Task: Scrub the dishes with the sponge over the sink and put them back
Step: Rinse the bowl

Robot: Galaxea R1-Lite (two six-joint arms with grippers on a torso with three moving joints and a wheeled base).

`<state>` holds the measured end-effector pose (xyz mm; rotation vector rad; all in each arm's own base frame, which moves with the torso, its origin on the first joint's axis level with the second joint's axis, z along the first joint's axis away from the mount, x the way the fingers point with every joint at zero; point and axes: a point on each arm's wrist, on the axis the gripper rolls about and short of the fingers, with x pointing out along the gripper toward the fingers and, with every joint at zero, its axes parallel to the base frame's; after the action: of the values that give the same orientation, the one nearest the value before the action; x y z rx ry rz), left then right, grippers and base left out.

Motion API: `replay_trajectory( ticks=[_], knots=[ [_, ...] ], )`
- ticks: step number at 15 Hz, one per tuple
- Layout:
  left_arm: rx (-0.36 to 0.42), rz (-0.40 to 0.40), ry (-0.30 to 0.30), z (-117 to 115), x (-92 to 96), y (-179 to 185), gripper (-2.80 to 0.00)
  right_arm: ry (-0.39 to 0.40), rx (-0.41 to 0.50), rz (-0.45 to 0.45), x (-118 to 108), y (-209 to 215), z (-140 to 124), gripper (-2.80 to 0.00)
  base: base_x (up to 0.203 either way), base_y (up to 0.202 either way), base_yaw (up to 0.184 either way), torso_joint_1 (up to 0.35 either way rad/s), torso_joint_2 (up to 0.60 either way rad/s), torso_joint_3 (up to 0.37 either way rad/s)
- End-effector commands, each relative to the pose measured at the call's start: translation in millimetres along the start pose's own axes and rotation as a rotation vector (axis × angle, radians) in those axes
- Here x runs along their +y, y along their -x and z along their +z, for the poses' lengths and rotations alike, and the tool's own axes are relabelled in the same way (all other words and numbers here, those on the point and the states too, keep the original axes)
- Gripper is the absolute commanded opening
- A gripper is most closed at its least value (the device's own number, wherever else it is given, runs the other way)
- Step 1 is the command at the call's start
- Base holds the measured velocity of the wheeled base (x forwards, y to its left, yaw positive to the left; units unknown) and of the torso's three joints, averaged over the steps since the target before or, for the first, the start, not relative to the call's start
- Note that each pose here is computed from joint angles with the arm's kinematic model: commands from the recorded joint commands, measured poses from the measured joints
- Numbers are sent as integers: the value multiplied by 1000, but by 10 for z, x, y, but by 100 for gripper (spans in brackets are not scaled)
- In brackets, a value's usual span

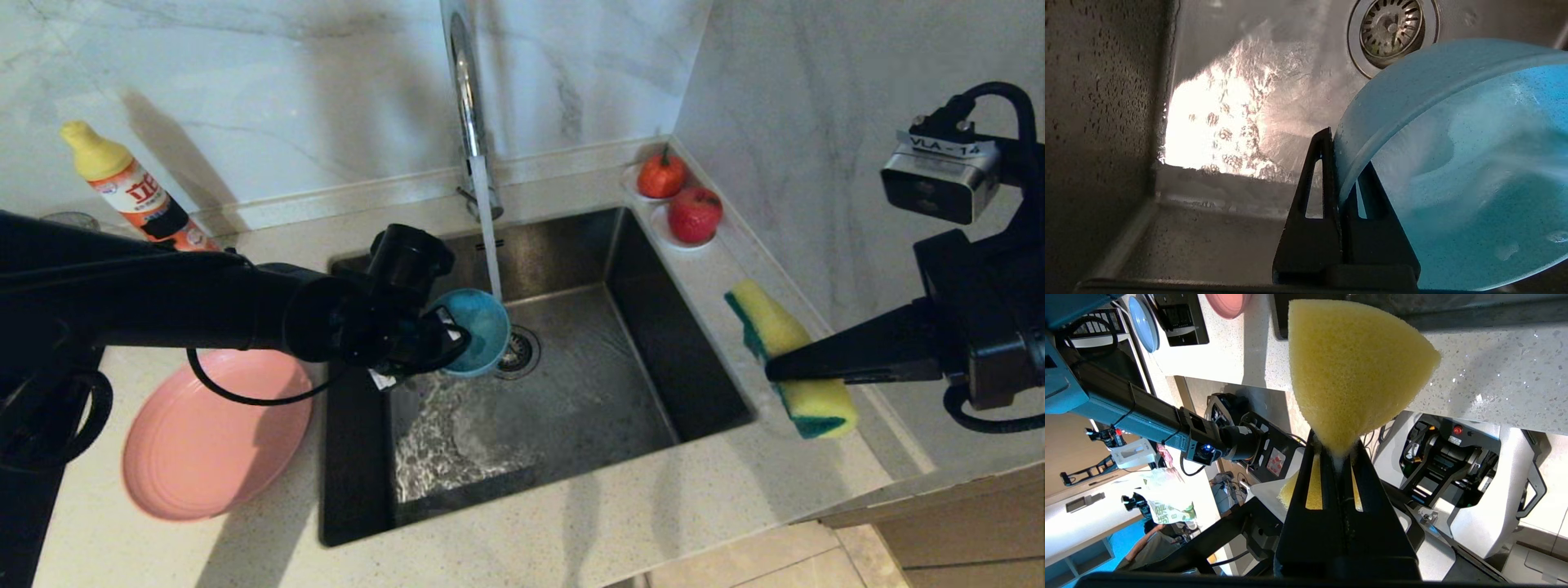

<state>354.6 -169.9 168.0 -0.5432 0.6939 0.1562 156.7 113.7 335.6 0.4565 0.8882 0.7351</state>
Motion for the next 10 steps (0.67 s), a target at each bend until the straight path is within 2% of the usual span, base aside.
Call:
replay_trajectory(
  ticks=[1, 3, 6, 8, 10],
  knots=[
    [-11, -2, 20, 38, 3, 14, -280, -4, 4, 0, -3, 7, -12, -280, 0, 0, 0, 0, 0, 0],
    [-32, -16, 73, 124, -8, 47, -280, -5, 6, 0, -5, 4, -14, -280, 0, 0, 0, 0, 0, 0],
    [-42, -28, 109, 154, -15, 53, -280, -6, 9, -1, -8, 2, -17, -280, 0, 0, 0, 0, 0, 0],
    [-50, -40, 155, 226, -11, 58, -280, -6, 9, 0, -20, -21, -18, -280, 0, 0, 0, 0, 0, 0],
    [-43, -43, 161, 242, 6, 50, -280, 7, -15, 16, -36, -67, -8, -280, 0, 0, 0, 0, 0, 0]
  ],
)
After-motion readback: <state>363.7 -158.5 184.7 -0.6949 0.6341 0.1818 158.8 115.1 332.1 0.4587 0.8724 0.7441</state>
